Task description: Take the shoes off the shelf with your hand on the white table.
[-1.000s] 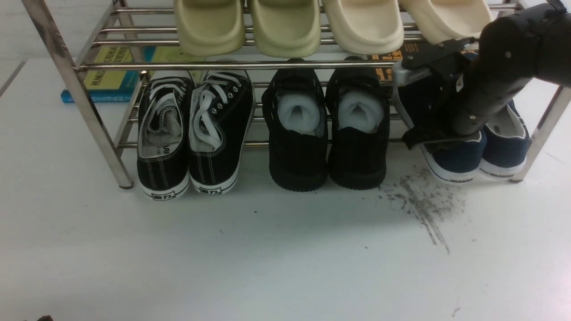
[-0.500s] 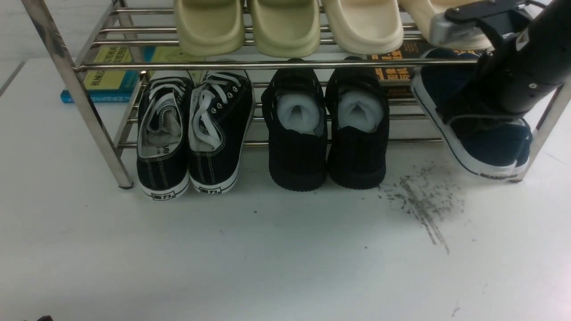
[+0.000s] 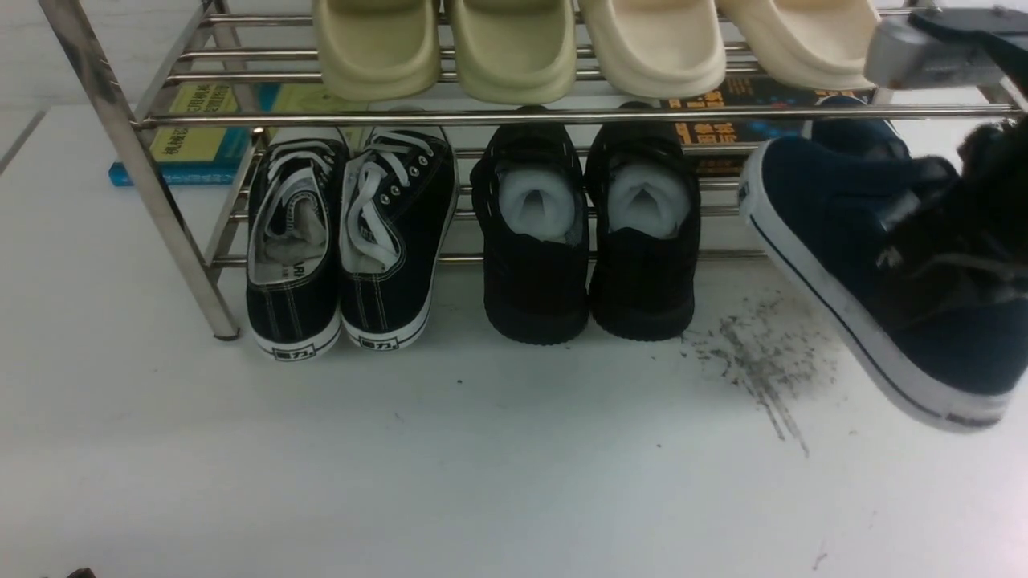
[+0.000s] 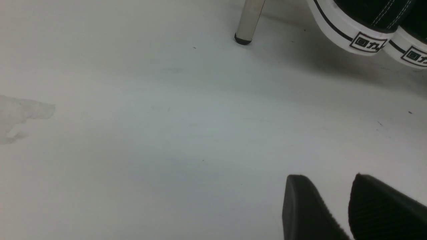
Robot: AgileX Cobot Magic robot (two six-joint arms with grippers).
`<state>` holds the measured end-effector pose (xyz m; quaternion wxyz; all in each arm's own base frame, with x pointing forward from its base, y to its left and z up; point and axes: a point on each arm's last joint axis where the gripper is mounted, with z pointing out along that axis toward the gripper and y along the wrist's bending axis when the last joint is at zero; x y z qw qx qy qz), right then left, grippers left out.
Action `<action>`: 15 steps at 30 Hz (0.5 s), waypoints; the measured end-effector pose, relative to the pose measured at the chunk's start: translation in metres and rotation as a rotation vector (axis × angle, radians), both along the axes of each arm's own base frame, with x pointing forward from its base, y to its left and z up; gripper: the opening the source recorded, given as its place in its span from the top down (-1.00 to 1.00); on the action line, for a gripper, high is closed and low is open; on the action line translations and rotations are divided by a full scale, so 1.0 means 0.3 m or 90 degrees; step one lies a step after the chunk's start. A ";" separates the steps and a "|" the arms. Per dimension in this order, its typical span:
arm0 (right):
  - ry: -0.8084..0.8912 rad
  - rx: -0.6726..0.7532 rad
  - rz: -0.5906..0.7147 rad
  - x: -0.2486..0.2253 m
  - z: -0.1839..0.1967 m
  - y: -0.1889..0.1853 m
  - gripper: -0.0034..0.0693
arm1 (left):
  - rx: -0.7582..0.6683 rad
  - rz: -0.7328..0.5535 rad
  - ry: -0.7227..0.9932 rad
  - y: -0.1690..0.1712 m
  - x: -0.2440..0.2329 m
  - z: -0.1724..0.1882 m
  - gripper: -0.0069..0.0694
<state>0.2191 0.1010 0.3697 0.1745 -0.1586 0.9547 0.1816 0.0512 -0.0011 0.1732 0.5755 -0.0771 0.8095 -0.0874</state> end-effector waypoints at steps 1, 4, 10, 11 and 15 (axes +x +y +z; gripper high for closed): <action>0.001 0.001 0.000 -0.007 -0.001 -0.002 0.80 | 0.000 0.000 0.000 0.000 0.000 0.000 0.19; 0.031 0.037 0.003 -0.127 -0.046 -0.022 0.80 | 0.000 0.000 0.000 0.000 0.000 0.000 0.19; 0.085 0.142 0.021 -0.244 -0.150 -0.010 0.80 | 0.000 0.000 0.000 0.000 0.000 0.000 0.19; 0.094 0.158 0.028 -0.251 -0.167 -0.002 0.80 | 0.000 0.000 0.000 0.000 0.000 0.000 0.19; 0.101 0.196 0.058 -0.263 -0.204 0.048 0.80 | 0.000 0.000 0.000 0.000 0.000 0.000 0.19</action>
